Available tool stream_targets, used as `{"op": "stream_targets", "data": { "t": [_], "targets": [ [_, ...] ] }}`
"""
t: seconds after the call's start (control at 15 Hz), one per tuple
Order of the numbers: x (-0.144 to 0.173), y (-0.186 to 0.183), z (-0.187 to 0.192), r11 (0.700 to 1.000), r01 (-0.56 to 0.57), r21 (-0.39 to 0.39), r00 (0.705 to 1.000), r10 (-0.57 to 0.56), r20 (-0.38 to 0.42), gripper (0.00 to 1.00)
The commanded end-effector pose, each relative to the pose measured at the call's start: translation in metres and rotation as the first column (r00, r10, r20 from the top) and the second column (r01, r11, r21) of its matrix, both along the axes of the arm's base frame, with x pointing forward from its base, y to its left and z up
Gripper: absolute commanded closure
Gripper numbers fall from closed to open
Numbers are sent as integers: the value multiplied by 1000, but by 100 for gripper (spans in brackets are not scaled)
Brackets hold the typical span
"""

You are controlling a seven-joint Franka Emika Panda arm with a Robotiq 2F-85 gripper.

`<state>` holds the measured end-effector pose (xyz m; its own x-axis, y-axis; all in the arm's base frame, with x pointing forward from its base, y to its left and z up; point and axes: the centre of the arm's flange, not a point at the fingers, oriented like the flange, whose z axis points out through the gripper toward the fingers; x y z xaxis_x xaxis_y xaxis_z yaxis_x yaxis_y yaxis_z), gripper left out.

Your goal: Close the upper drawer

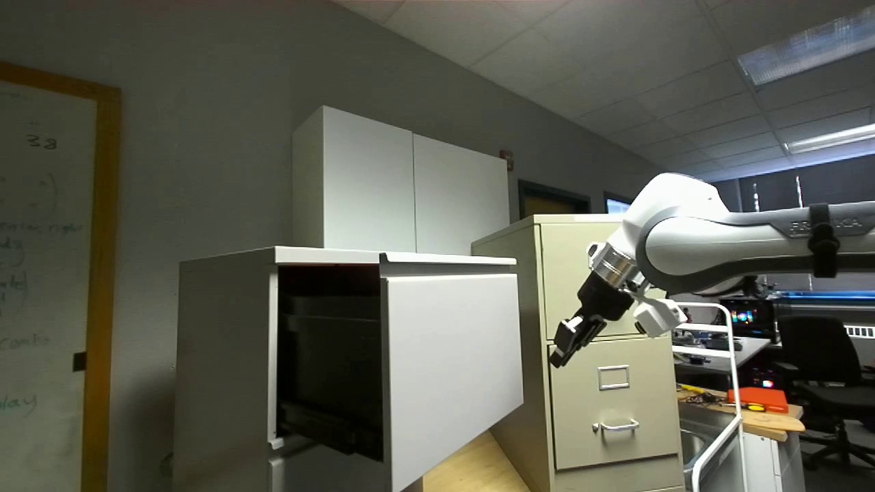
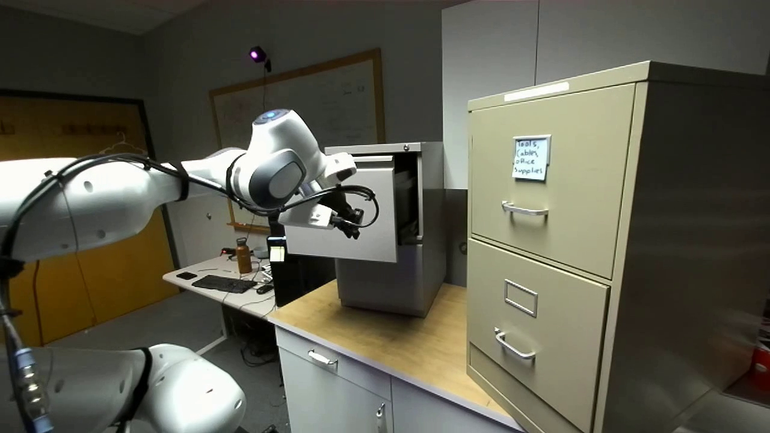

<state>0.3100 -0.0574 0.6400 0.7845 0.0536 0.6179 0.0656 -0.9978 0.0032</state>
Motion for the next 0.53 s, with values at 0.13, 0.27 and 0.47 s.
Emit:
{"op": "stream_targets", "data": {
  "t": [0.13, 0.27, 0.47],
  "targets": [
    [20, 46, 33, 996, -68, 56, 994, 63, 90, 100],
    [28, 64, 43, 993, -99, 69, 990, 91, 111, 100],
    [42, 87, 58, 987, -132, 94, 982, 117, 146, 100]
  ]
}}
